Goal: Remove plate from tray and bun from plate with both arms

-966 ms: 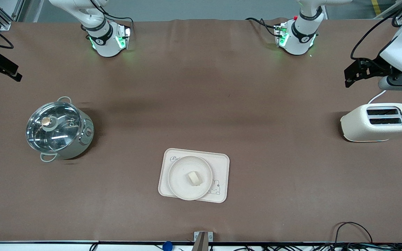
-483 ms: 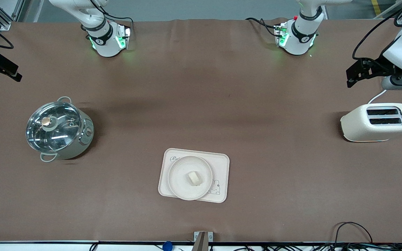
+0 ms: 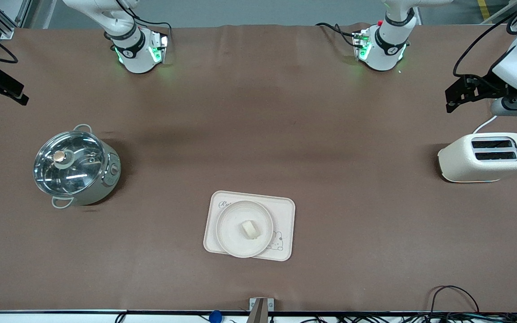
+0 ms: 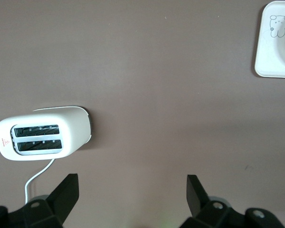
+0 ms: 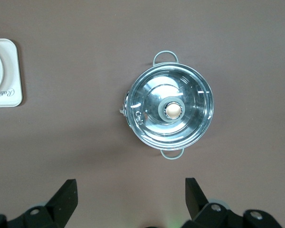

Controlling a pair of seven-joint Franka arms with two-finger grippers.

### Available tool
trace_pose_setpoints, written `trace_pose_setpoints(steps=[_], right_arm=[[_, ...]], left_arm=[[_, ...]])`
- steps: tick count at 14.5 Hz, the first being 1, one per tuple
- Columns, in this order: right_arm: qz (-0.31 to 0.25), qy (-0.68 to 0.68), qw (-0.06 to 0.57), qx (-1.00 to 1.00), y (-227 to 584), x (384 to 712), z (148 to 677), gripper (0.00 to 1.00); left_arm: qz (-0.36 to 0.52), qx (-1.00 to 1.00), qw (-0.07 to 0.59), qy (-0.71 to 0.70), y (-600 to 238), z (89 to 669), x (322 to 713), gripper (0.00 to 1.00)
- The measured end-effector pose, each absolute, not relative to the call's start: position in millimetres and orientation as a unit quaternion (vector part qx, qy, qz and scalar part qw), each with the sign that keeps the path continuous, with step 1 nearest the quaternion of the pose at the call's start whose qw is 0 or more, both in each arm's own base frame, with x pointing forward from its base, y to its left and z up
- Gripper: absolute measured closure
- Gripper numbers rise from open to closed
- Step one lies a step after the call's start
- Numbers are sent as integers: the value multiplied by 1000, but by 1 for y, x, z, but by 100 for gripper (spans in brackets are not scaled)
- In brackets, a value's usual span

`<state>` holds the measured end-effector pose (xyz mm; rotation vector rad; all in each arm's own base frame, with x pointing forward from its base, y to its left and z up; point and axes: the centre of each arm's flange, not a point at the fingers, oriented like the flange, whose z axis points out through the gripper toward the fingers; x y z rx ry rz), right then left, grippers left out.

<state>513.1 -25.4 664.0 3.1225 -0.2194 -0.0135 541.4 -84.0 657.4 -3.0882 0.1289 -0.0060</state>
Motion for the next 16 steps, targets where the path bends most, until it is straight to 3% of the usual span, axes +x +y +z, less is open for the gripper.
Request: trace_pose_setpoints(steps=[4, 9, 16], right_arm=[[-4, -47, -42, 998, 10, 544, 628, 0], [-7, -38, -63, 997, 117, 613, 511, 0], [56, -101, -98, 988, 253, 655, 359, 0]], left_arm=[[7, -999, 25, 45, -87, 648, 546, 0], [12, -999, 25, 44, -87, 642, 551, 0], [19, -999, 25, 40, -82, 634, 557, 0]])
